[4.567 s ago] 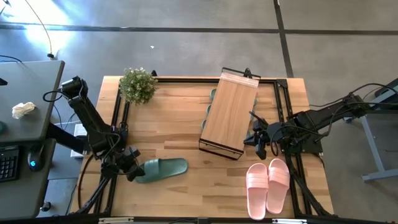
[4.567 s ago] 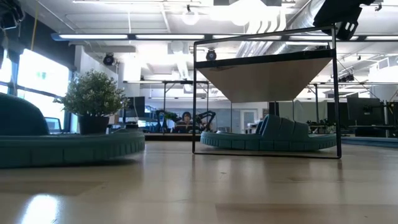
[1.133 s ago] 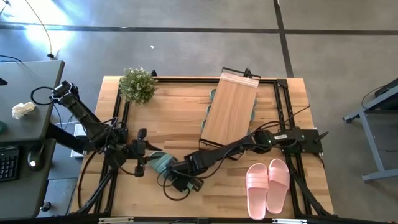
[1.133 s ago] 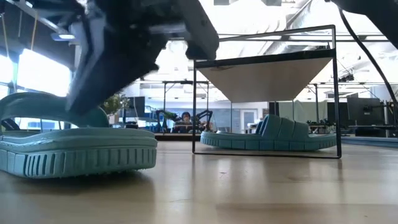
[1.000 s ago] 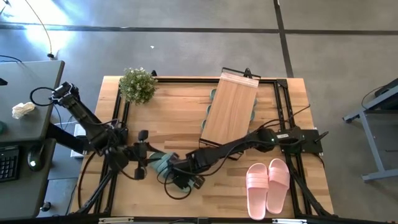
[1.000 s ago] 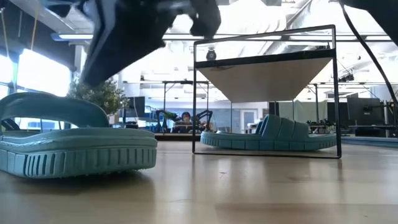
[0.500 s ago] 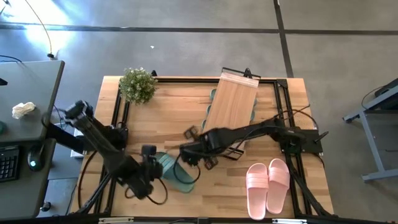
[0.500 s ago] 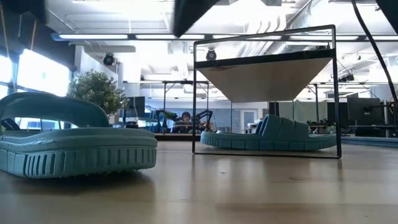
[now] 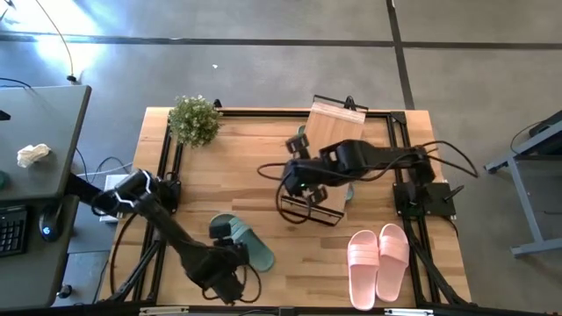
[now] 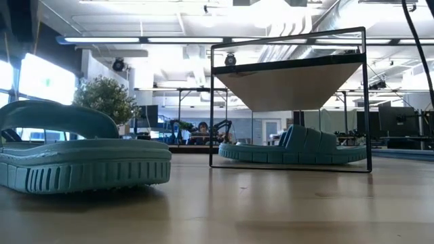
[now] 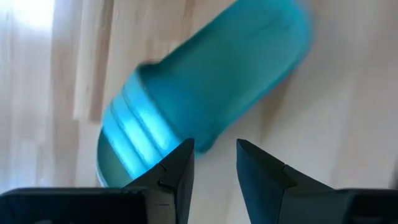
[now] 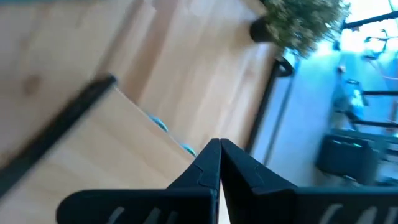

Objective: Pick and place slides into the shelf
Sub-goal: Put the green slide under the shelf

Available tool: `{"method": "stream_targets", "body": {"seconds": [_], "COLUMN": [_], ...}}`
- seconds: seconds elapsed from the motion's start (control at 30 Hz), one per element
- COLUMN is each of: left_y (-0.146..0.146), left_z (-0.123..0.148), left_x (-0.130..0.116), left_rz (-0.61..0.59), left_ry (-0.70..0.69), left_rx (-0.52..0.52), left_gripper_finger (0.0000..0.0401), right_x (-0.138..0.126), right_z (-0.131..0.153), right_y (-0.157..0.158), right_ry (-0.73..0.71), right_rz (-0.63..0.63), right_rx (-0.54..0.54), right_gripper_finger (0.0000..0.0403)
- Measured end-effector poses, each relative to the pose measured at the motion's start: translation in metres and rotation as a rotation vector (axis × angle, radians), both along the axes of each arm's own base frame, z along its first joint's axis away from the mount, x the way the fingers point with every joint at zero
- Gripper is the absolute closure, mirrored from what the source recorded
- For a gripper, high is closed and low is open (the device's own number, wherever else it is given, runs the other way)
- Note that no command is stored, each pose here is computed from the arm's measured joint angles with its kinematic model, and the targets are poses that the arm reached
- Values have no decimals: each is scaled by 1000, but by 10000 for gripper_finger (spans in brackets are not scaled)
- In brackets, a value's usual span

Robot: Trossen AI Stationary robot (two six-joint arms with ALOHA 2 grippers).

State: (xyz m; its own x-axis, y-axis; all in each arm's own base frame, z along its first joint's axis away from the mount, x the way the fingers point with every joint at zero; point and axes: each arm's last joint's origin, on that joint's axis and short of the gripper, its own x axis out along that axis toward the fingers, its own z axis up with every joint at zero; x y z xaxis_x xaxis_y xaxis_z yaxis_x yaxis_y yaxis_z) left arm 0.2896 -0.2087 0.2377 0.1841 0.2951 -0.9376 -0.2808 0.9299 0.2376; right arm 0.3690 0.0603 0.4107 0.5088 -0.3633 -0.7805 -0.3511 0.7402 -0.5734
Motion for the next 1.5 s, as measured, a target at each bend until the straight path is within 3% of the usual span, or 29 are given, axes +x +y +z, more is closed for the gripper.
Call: {"method": "stream_targets", "body": {"seconds": [0.1, 0.2, 0.53, 0.87, 1.37, 1.5], "left_y": [3, 10, 26, 38, 34, 37], "left_z": [-19, -31, -43, -46, -51, -52], "left_x": [10, 17, 26, 21, 28, 25], "left_rz": [53, 92, 199, 241, 178, 168], "left_ry": [53, 115, 220, 318, 293, 337], "left_rx": [5, 4, -4, 75, -6, 35], "left_gripper_finger": [295, 295, 295, 295, 295, 295], "right_x": [-13, -28, -61, -61, -63, -62], "right_z": [9, 26, 54, 54, 52, 52], "right_y": [-5, -13, -22, -22, -33, -39], "right_ry": [17, -29, -109, -89, -52, -52], "right_rz": [-1, -7, -22, 20, -8, -29], "right_rx": [-63, -21, -28, -44, -54, -54], "right_gripper_finger": [403, 403, 403, 403, 403, 403]}}
